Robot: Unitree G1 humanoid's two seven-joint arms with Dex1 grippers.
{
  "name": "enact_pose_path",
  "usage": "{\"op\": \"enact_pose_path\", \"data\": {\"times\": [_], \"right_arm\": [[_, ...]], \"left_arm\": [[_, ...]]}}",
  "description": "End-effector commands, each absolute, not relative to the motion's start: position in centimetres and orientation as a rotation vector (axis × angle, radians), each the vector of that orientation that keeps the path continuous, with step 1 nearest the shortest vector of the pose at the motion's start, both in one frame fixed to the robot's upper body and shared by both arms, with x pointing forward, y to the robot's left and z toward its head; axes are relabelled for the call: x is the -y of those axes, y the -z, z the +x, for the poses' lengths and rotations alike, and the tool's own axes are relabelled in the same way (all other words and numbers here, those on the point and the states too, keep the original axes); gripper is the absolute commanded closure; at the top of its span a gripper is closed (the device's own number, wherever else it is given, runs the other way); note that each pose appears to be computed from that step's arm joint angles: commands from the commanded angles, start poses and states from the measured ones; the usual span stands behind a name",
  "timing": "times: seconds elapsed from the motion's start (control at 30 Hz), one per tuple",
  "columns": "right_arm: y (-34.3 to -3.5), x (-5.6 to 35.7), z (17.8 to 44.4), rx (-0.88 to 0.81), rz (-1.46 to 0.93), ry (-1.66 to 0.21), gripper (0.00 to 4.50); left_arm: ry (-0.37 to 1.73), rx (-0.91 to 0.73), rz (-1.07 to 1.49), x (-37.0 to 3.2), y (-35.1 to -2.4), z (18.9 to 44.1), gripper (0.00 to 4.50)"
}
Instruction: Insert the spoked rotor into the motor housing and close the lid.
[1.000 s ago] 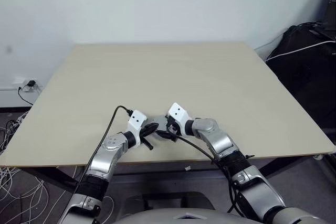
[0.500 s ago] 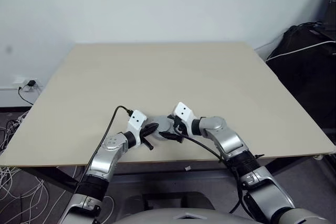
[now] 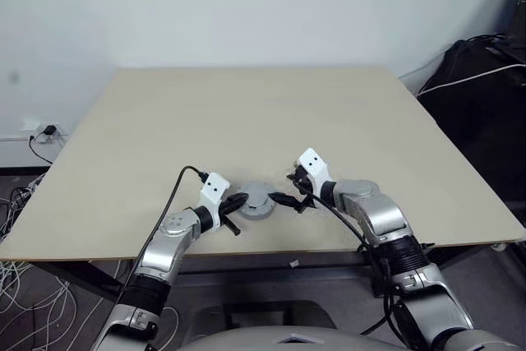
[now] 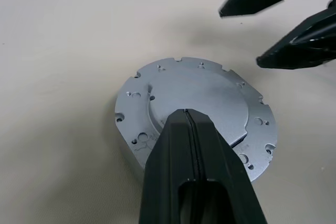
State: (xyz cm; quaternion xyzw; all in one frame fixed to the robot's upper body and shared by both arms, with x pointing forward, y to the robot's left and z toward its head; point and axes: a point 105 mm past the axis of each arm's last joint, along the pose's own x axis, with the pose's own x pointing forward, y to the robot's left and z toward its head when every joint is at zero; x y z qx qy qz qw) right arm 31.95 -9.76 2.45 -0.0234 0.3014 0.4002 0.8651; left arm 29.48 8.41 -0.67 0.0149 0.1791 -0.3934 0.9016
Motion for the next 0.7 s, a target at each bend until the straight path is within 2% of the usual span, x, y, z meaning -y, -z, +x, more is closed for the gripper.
{"op": "enact_pose_path", "data": {"times": [0.03,0.2,0.33,0.47,0.7], "right_arm": [[-3.5,9.6,31.8,-0.639,0.047,-0.821,0.02],[-3.2,8.8,31.2,-0.702,0.234,-0.784,0.02],[-2.9,8.5,32.2,-0.698,0.389,-0.661,0.02],[-2.9,8.6,33.2,-0.682,0.448,-0.577,0.02],[-2.8,8.5,33.3,-0.701,0.458,-0.565,0.02]], "left_arm": [[0.838,-0.398,0.025,-8.0,1.2,28.9,4.5],[0.841,-0.402,0.022,-8.0,1.2,28.8,4.5],[0.84,-0.401,0.019,-8.1,1.1,28.8,4.5],[0.842,-0.402,0.018,-8.1,1.0,28.8,4.5],[0.844,-0.401,0.016,-8.0,0.9,28.8,4.5]]}}
